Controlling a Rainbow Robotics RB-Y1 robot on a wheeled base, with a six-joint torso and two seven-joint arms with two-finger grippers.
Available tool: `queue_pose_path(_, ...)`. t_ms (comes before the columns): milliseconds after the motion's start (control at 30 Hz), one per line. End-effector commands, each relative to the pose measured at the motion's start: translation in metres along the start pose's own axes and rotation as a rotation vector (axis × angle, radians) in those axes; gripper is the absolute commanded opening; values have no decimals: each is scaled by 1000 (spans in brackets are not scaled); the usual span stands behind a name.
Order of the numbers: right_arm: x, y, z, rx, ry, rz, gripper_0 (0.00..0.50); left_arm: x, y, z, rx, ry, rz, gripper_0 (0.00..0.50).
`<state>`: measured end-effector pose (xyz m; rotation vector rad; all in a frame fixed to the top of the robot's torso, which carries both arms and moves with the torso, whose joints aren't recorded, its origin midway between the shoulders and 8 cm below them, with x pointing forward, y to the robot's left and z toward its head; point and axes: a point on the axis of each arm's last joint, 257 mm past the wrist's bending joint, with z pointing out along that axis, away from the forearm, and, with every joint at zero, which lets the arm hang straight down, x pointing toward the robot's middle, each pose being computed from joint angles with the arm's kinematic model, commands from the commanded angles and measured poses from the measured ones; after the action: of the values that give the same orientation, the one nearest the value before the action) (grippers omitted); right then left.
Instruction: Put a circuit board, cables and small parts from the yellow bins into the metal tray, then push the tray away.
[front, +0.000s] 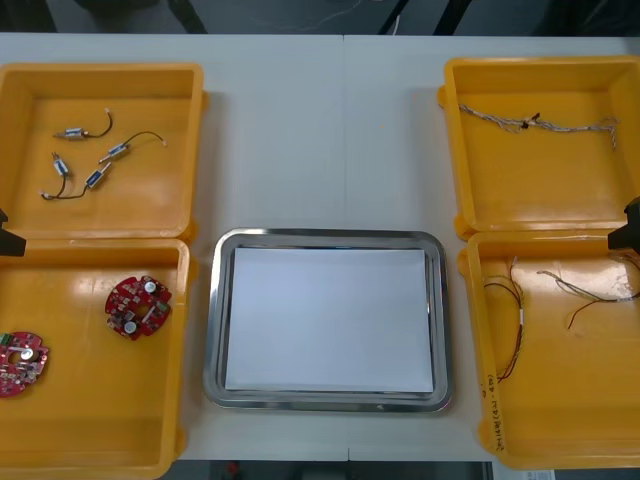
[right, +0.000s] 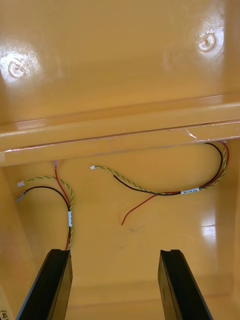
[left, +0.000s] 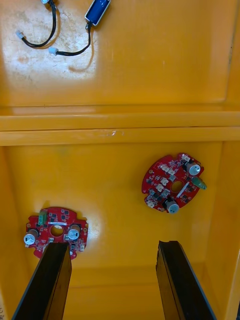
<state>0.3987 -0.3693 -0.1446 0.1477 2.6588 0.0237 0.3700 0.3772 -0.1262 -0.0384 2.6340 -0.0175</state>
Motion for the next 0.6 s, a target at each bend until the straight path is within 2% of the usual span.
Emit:
queue_pose_path(33,-5,-17,-11,35,-20,7,500,-3,14,-14,-50,-18,66,500)
queue_pose_path(600,-5,-17,-11,35,-20,7,500,-3,14,-14,-50,-18,66,500)
